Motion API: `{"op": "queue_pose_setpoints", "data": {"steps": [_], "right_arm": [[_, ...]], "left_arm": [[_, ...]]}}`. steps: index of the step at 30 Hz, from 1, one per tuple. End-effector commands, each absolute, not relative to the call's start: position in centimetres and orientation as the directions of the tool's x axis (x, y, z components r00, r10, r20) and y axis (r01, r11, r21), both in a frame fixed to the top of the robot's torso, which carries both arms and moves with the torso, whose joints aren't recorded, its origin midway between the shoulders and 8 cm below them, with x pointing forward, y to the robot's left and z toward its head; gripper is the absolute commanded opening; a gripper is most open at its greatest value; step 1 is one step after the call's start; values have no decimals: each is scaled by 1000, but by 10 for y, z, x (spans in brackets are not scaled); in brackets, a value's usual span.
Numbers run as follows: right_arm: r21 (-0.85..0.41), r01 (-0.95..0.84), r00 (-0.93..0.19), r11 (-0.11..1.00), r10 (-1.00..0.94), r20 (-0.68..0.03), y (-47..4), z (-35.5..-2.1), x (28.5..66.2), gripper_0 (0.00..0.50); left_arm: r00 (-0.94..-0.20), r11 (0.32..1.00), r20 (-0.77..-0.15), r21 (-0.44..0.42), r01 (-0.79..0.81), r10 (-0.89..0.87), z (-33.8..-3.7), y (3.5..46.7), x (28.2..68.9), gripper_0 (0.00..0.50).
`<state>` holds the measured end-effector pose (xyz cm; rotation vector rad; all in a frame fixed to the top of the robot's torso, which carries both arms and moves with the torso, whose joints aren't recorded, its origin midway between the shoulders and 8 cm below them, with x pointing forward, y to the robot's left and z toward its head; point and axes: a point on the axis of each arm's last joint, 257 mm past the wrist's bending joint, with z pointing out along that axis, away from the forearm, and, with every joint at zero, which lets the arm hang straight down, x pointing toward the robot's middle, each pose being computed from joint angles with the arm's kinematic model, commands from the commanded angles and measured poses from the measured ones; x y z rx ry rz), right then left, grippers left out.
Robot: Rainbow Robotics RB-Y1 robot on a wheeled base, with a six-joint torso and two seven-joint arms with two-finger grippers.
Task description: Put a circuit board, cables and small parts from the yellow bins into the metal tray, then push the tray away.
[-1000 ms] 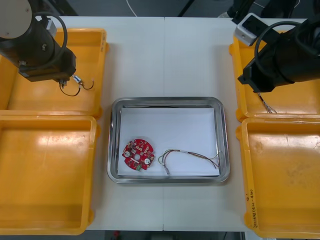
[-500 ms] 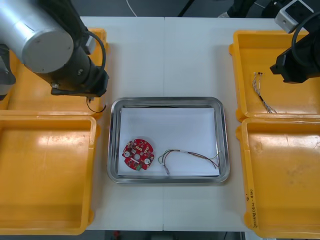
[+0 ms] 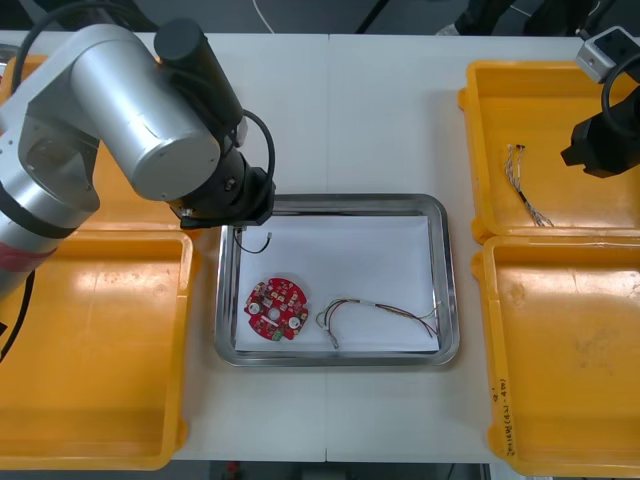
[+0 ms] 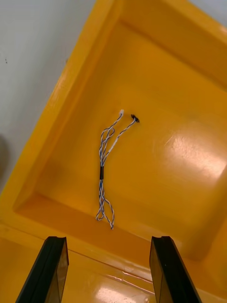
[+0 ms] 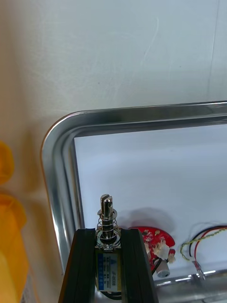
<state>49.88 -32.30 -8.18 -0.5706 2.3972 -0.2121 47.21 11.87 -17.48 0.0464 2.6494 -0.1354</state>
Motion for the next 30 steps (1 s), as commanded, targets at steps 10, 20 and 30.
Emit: {"op": "queue_pose_setpoints", "data": {"steps": [10, 20, 30], "right_arm": [[-235, -248, -774, 940, -338, -536, -356, -78, 518, 500], [-167, -243, -840, 956, -293, -456, -361, -112, 519, 500], [-179, -215, -823, 960, -277, -496, -362, -121, 543, 500]], "left_arm": [[-872, 992, -484, -59, 109, 67, -226, 89, 489, 1], [-873, 992, -482, -54, 116, 76, -239, 87, 490, 2], [-870, 991, -487, -63, 118, 73, -240, 86, 492, 391]]}}
